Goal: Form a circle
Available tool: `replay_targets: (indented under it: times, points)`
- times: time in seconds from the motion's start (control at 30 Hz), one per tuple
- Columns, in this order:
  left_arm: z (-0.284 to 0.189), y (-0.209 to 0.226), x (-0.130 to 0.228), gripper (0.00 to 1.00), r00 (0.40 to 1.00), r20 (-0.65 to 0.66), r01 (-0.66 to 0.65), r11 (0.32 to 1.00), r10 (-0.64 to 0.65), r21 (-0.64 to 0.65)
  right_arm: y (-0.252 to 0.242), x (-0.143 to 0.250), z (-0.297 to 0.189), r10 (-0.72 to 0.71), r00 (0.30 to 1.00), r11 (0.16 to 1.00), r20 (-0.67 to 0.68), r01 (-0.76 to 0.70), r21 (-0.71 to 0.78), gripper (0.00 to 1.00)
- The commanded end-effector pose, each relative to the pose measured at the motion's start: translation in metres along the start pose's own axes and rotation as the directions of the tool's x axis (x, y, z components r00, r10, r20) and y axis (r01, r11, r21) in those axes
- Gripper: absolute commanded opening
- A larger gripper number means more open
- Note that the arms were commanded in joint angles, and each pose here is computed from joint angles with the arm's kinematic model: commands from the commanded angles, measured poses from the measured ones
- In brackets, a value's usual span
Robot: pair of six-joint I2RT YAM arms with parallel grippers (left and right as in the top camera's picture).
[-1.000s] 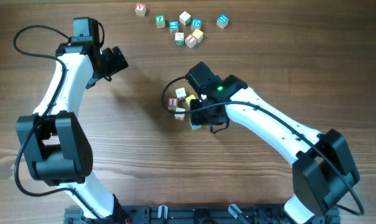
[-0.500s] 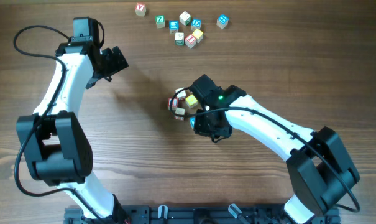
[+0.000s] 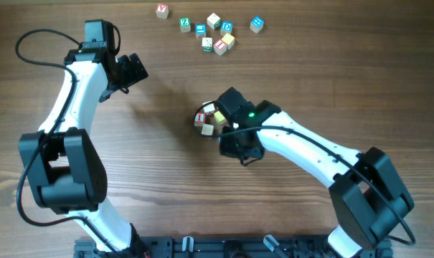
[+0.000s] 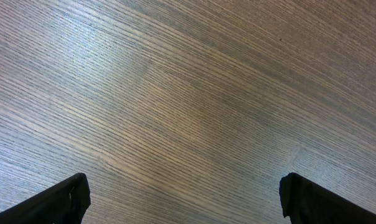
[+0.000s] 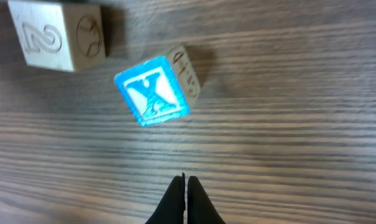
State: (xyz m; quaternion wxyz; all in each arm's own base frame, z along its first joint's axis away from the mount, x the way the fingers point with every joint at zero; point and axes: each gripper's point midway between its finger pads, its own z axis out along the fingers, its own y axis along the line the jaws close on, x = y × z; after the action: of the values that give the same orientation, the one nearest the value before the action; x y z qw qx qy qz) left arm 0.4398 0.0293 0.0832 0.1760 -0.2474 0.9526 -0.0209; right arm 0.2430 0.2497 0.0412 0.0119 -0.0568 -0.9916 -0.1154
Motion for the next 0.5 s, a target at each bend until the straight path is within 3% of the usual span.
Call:
replay_targets:
  times: [0.0, 0.13, 0.27, 0.47]
  points:
    - [-0.009, -0.002, -0.007, 1.00, 1.000, 0.025, -0.001, 1.000, 0.000, 0.012, 0.001, 0.002, -0.001, 0.018, 1.000, 1.000, 0.009, -0.018, 0.003, 0.04]
    - [-0.009, -0.002, -0.007, 1.00, 1.000, 0.025, -0.001, 1.000, 0.000, 0.012, 0.003, -0.002, -0.001, 0.015, 0.999, 1.000, 0.031, -0.015, -0.004, 0.15]
    - [-0.009, -0.002, -0.007, 1.00, 1.000, 0.025, -0.001, 1.000, 0.000, 0.012, 0.007, -0.008, -0.001, 0.011, 0.999, 1.000, 0.053, -0.010, -0.018, 0.43]
    - [-0.009, -0.002, -0.007, 1.00, 1.000, 0.025, -0.001, 1.000, 0.000, 0.012, 0.007, -0.012, -0.001, 0.009, 0.997, 1.000, 0.078, -0.008, -0.014, 0.48]
